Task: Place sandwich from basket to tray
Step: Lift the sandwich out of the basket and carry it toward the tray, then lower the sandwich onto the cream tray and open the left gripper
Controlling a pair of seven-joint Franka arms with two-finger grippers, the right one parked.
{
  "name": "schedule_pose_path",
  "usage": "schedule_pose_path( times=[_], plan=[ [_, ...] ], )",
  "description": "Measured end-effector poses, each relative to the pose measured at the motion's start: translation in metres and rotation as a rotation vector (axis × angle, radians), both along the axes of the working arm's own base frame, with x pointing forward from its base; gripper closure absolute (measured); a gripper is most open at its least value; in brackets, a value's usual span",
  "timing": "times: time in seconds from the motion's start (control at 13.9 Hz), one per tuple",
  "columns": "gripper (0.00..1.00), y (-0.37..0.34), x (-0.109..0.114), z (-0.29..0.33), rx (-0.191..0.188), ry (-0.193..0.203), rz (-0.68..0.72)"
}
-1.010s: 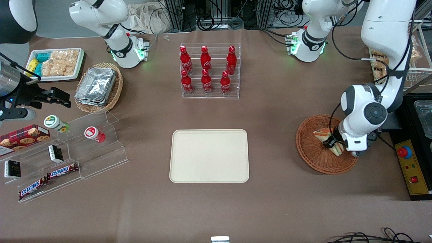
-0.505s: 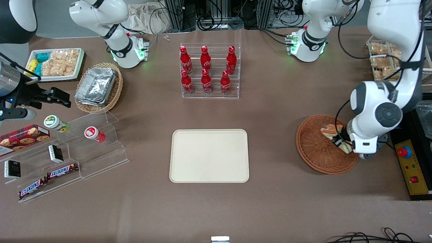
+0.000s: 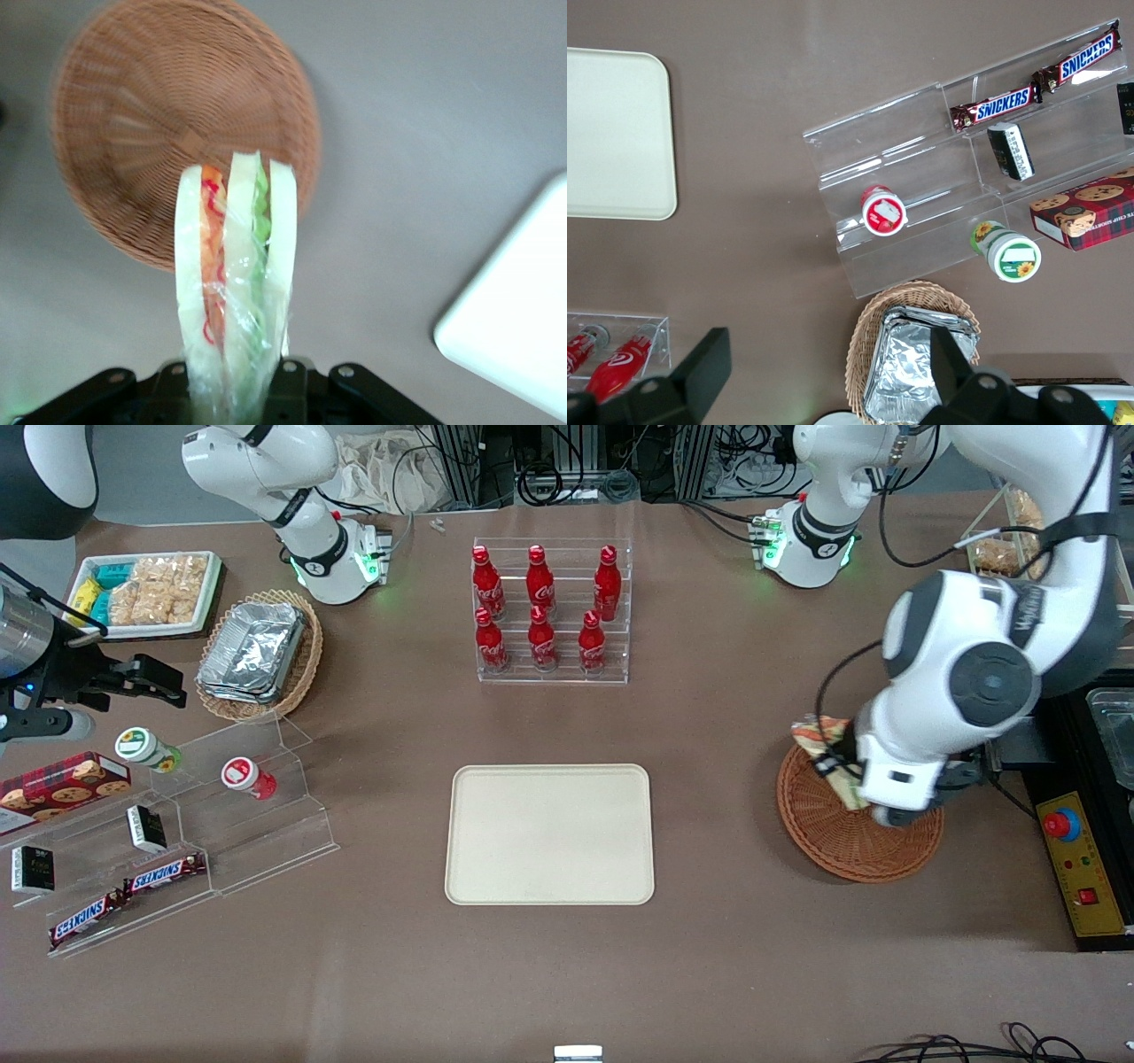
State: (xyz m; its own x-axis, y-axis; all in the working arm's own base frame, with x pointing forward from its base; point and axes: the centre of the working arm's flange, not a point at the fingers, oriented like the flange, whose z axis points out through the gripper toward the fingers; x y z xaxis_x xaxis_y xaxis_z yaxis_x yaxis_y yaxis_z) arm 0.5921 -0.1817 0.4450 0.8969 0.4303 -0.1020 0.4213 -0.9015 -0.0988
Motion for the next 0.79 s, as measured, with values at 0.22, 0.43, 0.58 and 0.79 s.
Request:
schedule_pose_path(
  times=[0.22, 0.43, 0.58, 0.79],
  plan=[
    [0.80, -0.085, -0.008, -0.009, -0.104, -0.097, -0.155],
    [0.80, -0.154, -0.017, -0.044, -0.181, -0.160, -0.316],
    [0.80, -0.181, -0.020, -0.081, -0.182, -0.180, -0.388],
    [0.80, -0.210, -0.018, -0.151, -0.192, -0.192, -0.466]
  ],
)
